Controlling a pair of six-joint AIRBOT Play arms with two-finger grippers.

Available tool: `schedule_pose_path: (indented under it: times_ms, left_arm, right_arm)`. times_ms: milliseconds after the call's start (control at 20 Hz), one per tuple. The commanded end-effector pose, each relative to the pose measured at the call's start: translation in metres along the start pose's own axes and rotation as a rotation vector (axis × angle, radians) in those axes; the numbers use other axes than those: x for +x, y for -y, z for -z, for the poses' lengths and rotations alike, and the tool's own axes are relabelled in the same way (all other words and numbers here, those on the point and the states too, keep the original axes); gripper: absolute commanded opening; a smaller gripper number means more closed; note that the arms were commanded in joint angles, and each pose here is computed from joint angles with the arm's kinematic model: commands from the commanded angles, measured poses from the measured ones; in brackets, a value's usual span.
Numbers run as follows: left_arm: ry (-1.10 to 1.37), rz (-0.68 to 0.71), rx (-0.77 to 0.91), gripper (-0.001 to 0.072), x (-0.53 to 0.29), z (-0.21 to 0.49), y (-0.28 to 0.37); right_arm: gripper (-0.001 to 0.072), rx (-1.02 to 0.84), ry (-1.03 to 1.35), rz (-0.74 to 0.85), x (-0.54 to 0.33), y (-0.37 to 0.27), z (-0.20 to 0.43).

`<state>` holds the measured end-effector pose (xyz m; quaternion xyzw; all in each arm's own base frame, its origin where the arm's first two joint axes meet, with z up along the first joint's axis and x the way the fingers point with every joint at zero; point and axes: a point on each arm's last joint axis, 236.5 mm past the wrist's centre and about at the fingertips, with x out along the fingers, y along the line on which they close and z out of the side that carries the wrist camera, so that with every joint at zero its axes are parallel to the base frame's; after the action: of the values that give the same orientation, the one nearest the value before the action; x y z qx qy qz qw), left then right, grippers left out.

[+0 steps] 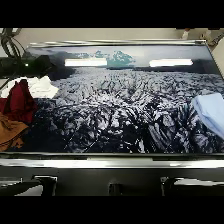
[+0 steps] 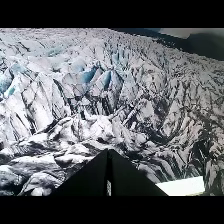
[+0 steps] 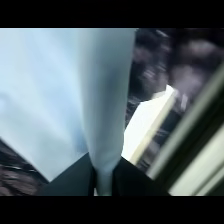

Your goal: Fold the clothes and pants, and hang the long-sleeved shirts on hangers.

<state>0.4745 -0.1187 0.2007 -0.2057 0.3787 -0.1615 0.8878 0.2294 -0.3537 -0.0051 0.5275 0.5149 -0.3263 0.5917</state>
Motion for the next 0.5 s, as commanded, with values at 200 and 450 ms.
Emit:
schedule_pose_path:
  times_ms: [200,450]
  left_arm:
    - [-0.012,0.014,-0.007,0.002,0.002,0.005,0.009]
    - [-0.012,0.014,-0.003,0.002,0.002,0.005,0.009]
  right_arm:
    - [0.0051,0.058,-0.087,0.284,0.038,0.098,0.054]
    - [0.0051,0.053,-0.069,0.312,0.043,0.107,0.051]
